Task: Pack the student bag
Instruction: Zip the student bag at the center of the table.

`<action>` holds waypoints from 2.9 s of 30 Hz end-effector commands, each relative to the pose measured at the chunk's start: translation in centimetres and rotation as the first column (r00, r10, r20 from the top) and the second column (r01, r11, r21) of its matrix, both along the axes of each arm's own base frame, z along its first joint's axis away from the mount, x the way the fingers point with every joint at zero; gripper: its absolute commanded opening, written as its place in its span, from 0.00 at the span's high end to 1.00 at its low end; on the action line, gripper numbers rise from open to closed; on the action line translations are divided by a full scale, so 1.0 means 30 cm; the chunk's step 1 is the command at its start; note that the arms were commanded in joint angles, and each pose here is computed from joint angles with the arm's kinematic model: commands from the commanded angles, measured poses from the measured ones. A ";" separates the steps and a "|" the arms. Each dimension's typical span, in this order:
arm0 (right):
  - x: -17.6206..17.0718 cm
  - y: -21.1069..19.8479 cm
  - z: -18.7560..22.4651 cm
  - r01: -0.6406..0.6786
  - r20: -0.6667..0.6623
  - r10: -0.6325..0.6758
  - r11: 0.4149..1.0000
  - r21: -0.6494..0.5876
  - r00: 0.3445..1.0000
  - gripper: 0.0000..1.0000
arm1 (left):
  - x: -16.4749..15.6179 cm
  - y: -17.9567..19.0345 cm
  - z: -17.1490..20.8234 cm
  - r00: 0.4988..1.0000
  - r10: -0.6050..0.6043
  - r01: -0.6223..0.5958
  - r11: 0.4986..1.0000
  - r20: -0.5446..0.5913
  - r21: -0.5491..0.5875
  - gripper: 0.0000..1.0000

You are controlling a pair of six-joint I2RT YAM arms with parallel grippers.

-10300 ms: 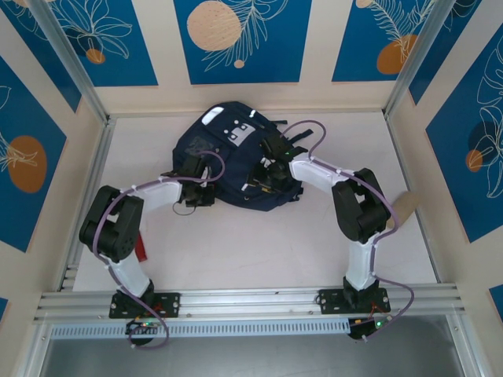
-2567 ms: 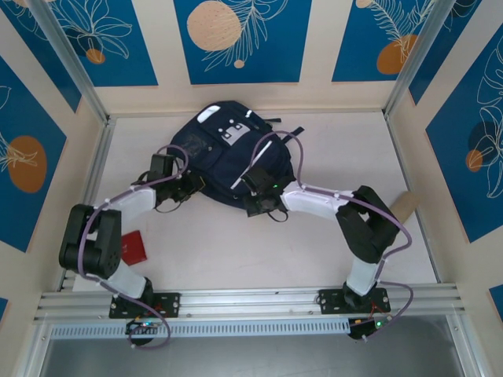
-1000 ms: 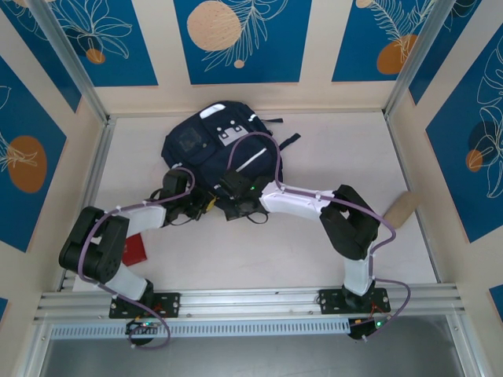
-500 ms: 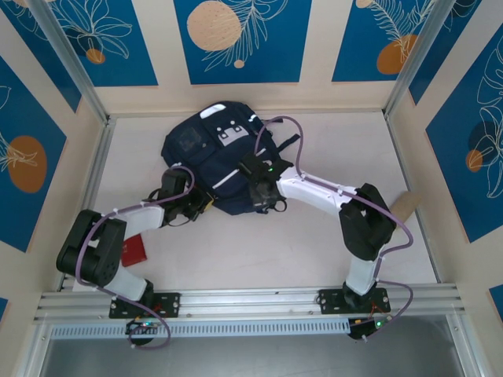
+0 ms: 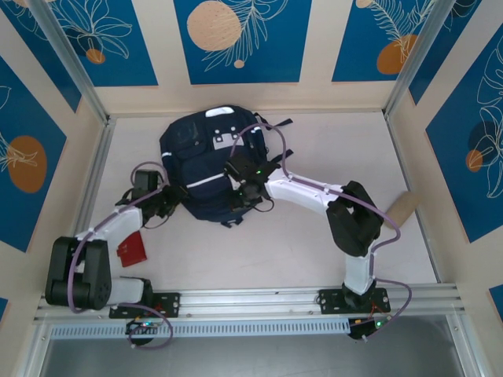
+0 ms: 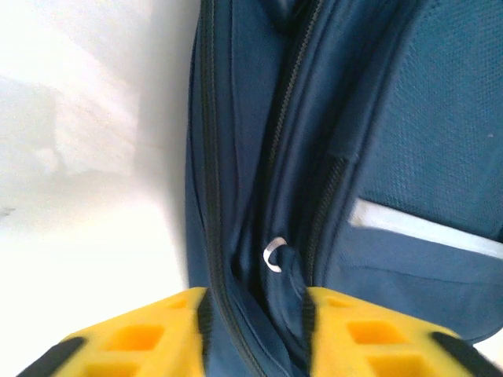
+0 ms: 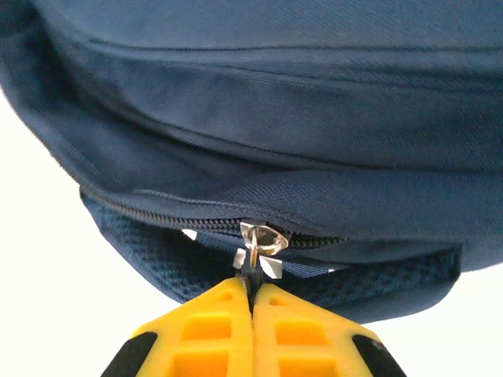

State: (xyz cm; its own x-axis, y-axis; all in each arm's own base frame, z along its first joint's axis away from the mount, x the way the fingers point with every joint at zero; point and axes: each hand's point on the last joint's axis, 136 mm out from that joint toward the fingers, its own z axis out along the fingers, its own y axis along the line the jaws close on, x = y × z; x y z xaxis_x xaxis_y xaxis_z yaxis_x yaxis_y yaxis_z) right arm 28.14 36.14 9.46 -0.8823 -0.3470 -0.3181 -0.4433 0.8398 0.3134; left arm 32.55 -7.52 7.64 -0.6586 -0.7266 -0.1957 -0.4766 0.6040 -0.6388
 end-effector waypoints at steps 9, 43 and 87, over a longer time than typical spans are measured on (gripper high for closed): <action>0.019 0.360 0.154 -0.152 0.014 0.157 0.924 0.350 0.987 1.00 | -0.131 0.083 0.117 1.000 0.019 -0.018 0.999 -0.023 0.035 0.39; -0.059 0.317 0.069 -0.115 0.036 0.110 0.975 0.188 0.993 0.64 | -0.056 -0.041 0.019 0.993 -0.048 0.037 0.995 -0.110 -0.098 0.59; 0.008 0.352 -0.063 -0.085 0.022 0.083 0.990 0.109 0.996 0.68 | -0.024 -0.143 0.216 0.985 -0.164 0.171 0.966 0.052 -0.192 0.92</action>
State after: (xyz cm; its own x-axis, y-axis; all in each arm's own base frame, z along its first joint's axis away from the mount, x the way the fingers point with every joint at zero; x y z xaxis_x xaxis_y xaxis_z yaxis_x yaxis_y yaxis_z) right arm 27.76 46.31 8.04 -0.8577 -0.3754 -0.3514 -0.5054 0.7415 0.4413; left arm 30.53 -9.15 9.33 -0.7201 -0.6925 -0.0434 -0.5094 0.5701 -0.6446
